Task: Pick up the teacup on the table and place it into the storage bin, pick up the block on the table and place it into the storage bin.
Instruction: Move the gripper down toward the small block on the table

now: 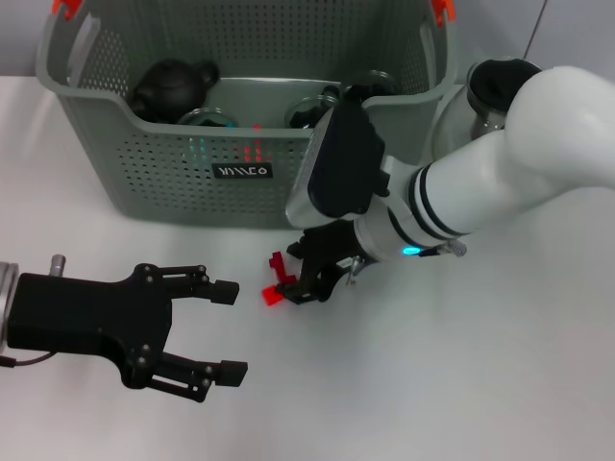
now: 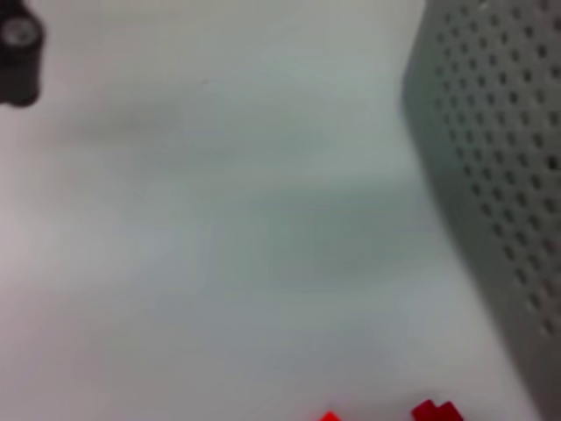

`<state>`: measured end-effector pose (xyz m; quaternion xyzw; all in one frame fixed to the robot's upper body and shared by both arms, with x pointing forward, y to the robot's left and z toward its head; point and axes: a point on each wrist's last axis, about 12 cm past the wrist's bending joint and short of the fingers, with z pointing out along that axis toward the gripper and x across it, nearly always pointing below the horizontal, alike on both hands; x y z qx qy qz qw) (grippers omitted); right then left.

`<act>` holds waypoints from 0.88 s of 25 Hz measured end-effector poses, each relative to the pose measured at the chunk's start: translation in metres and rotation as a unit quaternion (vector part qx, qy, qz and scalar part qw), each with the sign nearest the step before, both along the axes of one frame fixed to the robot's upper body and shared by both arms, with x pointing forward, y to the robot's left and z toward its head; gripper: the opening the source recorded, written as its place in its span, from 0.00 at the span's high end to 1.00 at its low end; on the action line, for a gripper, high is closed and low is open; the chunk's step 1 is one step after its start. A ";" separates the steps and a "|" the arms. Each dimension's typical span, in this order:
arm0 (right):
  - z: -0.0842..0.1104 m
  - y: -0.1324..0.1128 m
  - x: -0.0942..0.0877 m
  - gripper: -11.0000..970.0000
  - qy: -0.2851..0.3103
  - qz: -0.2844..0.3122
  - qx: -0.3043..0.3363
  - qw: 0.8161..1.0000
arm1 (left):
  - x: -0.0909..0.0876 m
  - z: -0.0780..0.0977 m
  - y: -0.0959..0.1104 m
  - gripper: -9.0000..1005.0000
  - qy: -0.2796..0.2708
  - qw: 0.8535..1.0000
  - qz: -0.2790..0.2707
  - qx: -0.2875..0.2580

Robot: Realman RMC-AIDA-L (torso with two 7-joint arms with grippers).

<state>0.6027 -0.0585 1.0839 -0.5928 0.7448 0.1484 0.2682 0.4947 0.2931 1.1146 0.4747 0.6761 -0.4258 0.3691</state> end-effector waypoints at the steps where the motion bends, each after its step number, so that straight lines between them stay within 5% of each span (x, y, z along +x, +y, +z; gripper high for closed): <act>1: 0.001 -0.001 0.001 0.41 -0.001 -0.003 0.002 1.000 | 0.000 0.000 0.000 0.07 0.000 1.000 0.000 0.000; 22: 0.003 -0.009 0.003 0.31 0.013 -0.001 -0.003 1.000 | 0.001 0.001 -0.001 0.07 0.002 1.000 0.000 -0.001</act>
